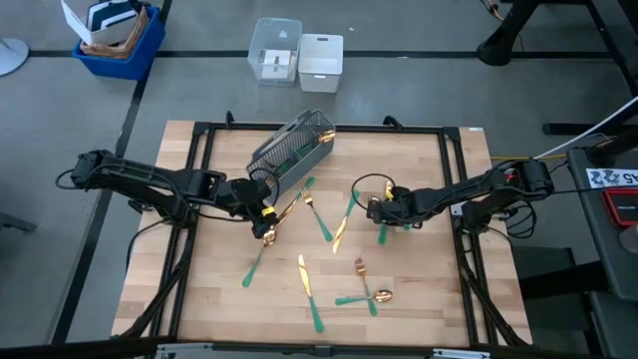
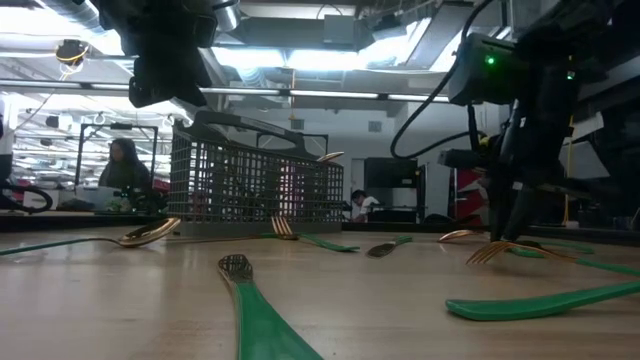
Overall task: Sort silverware
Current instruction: Put the top right green-gold table knife into the silverware basket, then put the middle left green-gold spoon into the silverware basket
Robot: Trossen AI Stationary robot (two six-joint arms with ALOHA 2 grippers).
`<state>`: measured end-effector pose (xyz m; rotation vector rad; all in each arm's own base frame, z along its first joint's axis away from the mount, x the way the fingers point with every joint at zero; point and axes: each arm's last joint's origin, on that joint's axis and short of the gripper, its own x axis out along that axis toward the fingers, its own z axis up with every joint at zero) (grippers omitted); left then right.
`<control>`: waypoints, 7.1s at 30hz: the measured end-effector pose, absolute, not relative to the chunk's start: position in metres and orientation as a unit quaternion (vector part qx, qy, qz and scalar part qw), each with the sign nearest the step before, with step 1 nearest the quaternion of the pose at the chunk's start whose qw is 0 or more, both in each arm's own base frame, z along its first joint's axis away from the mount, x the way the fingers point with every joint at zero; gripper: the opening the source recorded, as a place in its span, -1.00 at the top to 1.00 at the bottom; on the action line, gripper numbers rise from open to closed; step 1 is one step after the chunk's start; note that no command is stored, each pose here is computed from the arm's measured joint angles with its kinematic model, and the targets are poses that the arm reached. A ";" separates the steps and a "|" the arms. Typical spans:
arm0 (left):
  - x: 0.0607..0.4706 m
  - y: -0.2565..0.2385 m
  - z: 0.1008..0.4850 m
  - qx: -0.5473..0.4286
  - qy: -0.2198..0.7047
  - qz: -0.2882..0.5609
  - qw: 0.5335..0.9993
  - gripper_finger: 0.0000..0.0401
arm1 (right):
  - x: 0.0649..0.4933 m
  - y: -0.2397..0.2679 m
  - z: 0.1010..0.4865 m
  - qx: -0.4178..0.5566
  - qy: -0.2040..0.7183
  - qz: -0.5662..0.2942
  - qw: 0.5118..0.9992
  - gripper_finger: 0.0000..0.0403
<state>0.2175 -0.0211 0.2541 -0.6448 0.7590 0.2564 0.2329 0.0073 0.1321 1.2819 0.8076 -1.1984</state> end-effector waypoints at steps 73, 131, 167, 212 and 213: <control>0.185 -0.008 0.291 -0.360 0.185 0.256 0.878 0.43 | 0.382 -0.209 0.252 0.009 0.054 -0.297 0.953 0.86; 0.178 -0.048 0.253 -0.492 0.475 0.151 0.714 0.43 | 0.308 -0.153 0.347 0.146 0.123 -0.089 0.978 0.45; 0.248 -0.081 0.136 -0.376 0.549 0.310 0.679 0.43 | 0.295 -0.139 0.358 0.216 0.134 0.033 0.967 0.45; 0.241 -0.065 0.235 -0.477 0.318 0.181 0.799 0.98 | 0.295 -0.140 0.360 0.185 0.125 0.037 0.974 0.45; 0.241 -0.062 0.241 -0.474 0.288 0.182 0.812 0.98 | 0.295 -0.140 0.360 0.184 0.125 0.037 0.974 0.45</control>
